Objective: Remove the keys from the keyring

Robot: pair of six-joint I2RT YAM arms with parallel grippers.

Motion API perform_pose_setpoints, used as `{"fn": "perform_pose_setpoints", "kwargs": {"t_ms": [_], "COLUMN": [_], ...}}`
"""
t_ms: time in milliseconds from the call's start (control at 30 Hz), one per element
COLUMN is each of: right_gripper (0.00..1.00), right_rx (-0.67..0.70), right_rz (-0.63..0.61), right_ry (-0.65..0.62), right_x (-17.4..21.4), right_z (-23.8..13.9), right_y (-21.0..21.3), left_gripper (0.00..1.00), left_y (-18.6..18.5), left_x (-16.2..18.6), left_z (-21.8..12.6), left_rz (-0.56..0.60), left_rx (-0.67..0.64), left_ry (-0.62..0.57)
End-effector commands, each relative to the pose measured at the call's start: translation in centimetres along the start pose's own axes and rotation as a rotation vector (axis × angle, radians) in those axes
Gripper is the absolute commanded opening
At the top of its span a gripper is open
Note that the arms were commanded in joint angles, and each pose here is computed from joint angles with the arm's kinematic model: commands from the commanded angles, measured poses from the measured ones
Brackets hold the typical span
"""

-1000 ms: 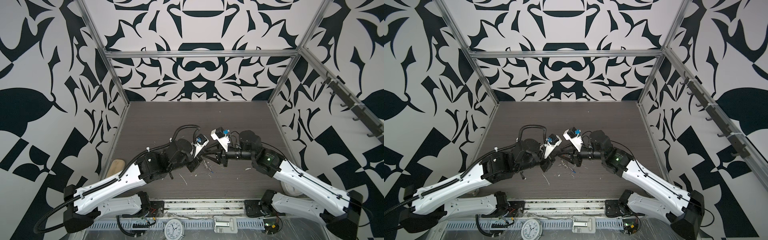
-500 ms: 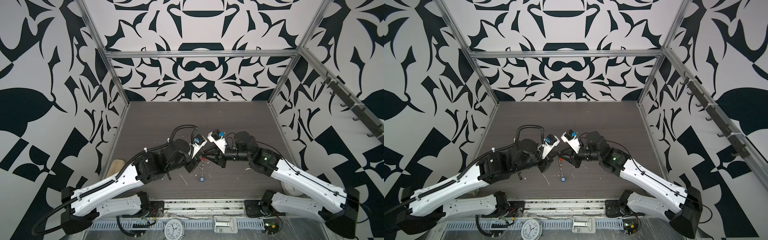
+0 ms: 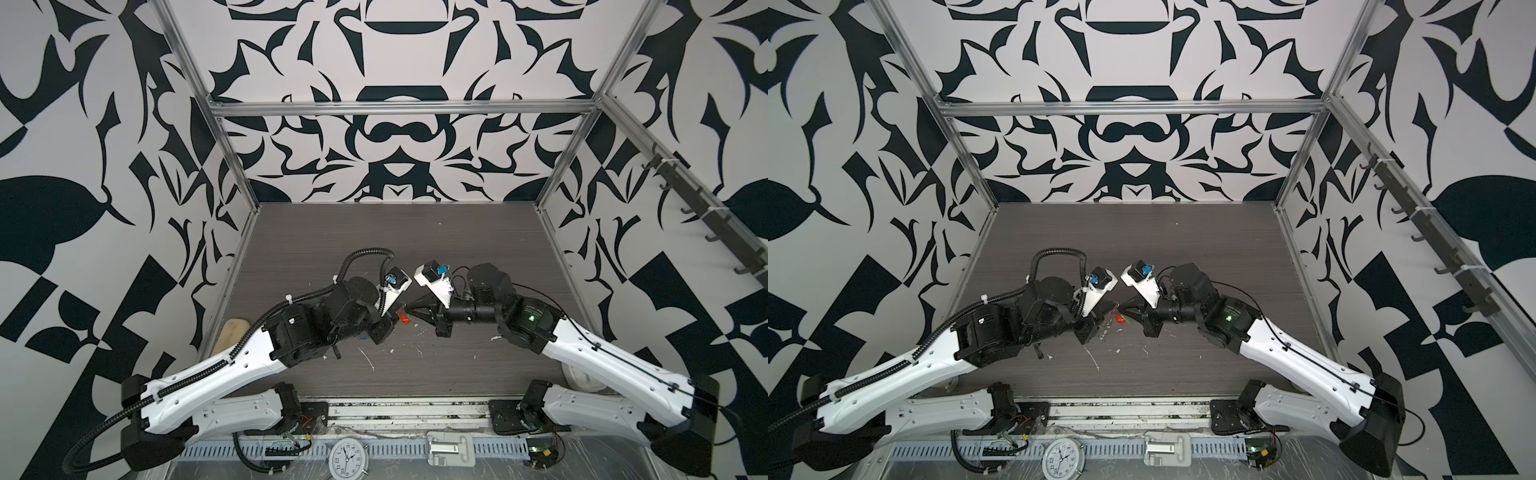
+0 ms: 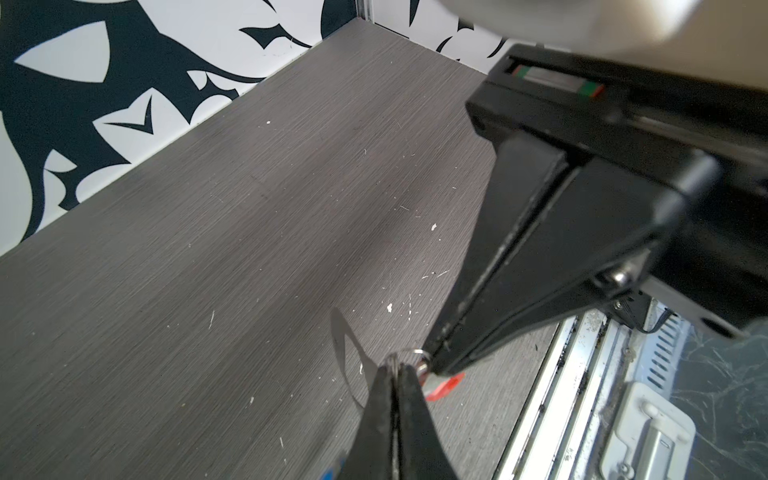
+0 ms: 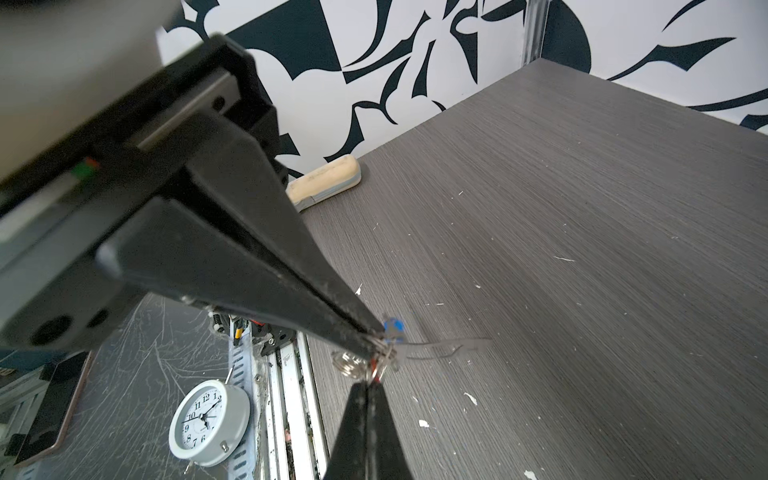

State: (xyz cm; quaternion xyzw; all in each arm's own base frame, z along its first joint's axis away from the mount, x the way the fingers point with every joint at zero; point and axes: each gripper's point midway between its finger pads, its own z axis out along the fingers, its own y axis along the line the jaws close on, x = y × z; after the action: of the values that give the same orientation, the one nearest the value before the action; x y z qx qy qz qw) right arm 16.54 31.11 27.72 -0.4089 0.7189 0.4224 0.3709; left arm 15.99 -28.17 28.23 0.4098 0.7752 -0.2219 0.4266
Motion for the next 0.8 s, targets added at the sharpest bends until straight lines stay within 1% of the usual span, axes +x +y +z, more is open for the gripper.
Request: {"fn": "perform_pose_setpoints", "kwargs": {"t_ms": [0,100,233,267,400,500,633,700,767], "right_gripper": [0.00,0.00,0.00,0.00,0.00,0.00,0.00,0.00,0.00], "right_rx": [0.005,0.016,0.020,0.024,-0.001,0.006,0.010,0.006,0.000], "right_rz": [-0.053,-0.052,-0.051,-0.051,-0.062,-0.064,-0.065,-0.063,-0.063], "right_ry": [-0.105,-0.099,-0.091,-0.092,-0.101,-0.101,-0.108,-0.107,-0.113], "right_x": [-3.3,-3.2,-3.0,-3.0,-3.4,-3.5,-3.9,-3.9,-4.1], "right_z": [-1.2,-1.3,-1.4,-1.4,-1.8,-2.0,-2.3,-2.3,-2.4], "right_y": [0.9,0.7,0.6,0.6,1.3,1.3,1.4,1.5,1.6], "left_gripper": [0.19,0.25,0.42,0.43,0.45,0.47,0.50,0.50,0.48], "left_y": [-0.1,0.5,1.2,1.2,0.9,0.5,0.4,0.4,0.5], "left_x": [-1.3,-1.2,-1.0,-0.8,0.3,1.2,1.7,1.8,1.9], "left_z": [-1.3,-1.7,-2.1,-2.1,-1.4,-0.6,-0.1,0.2,0.4], "left_rz": [-0.025,-0.031,-0.042,-0.043,-0.045,-0.048,-0.059,-0.059,-0.056], "left_rx": [0.015,-0.014,-0.045,-0.045,-0.025,-0.006,0.002,-0.002,-0.007], "left_ry": [-0.058,-0.066,-0.079,-0.076,-0.048,-0.027,-0.031,-0.028,-0.022]}}
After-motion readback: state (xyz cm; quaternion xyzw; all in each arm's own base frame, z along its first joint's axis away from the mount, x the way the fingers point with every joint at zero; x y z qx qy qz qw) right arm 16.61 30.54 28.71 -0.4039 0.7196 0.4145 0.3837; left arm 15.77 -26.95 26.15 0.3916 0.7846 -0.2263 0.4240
